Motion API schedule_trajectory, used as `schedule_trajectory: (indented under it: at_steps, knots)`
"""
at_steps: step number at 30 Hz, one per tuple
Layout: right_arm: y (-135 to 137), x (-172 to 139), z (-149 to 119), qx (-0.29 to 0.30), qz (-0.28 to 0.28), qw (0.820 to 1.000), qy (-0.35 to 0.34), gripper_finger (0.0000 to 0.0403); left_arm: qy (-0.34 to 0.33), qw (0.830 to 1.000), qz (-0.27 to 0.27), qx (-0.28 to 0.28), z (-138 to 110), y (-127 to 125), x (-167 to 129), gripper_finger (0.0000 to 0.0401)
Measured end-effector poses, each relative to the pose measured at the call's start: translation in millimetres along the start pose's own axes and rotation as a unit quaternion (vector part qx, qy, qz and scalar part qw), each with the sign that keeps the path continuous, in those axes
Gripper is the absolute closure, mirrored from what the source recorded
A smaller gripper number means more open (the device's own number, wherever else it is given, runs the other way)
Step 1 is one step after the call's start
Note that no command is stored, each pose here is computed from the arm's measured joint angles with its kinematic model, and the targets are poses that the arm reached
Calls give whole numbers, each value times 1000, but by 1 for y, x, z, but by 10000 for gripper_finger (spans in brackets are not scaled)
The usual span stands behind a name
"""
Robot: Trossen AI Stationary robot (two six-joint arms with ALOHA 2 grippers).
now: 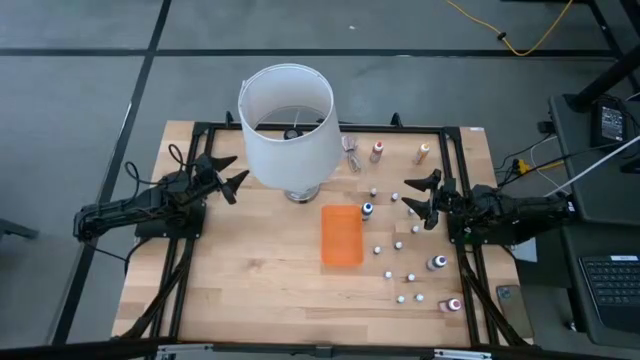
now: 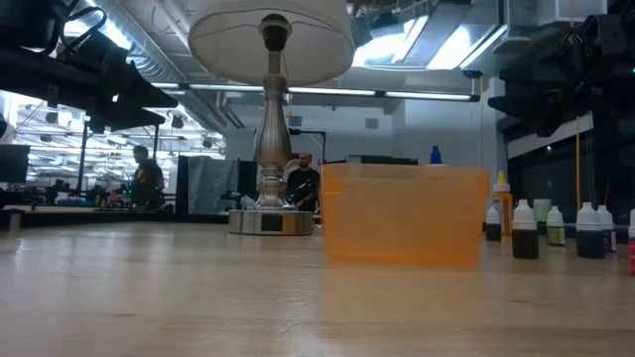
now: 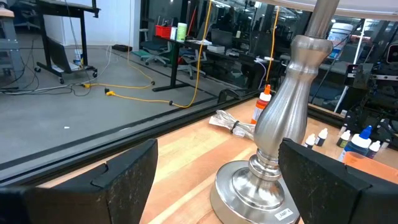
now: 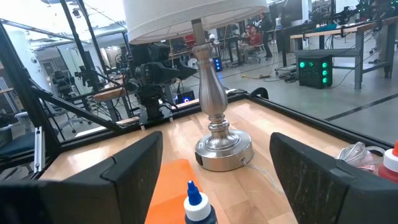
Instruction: Pick & Place food coloring
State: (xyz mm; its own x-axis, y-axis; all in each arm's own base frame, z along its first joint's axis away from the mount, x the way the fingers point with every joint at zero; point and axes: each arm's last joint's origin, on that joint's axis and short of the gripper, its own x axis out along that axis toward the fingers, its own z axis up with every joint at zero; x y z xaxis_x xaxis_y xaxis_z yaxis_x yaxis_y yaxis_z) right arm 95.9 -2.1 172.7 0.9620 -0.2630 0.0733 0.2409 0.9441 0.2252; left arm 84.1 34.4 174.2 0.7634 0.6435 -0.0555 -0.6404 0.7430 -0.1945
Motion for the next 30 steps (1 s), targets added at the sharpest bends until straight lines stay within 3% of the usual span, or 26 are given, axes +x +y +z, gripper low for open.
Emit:
schedule_trajectory:
  at_steps: [24, 30]
  knots:
    - [0, 0, 0, 3, 0, 1000, 0, 106, 0, 1000, 0, 0, 0, 0, 0, 79]
    - [1, 0, 5, 48, 9, 999, -18, 106, 0, 1000, 0, 0, 0, 0, 0, 79]
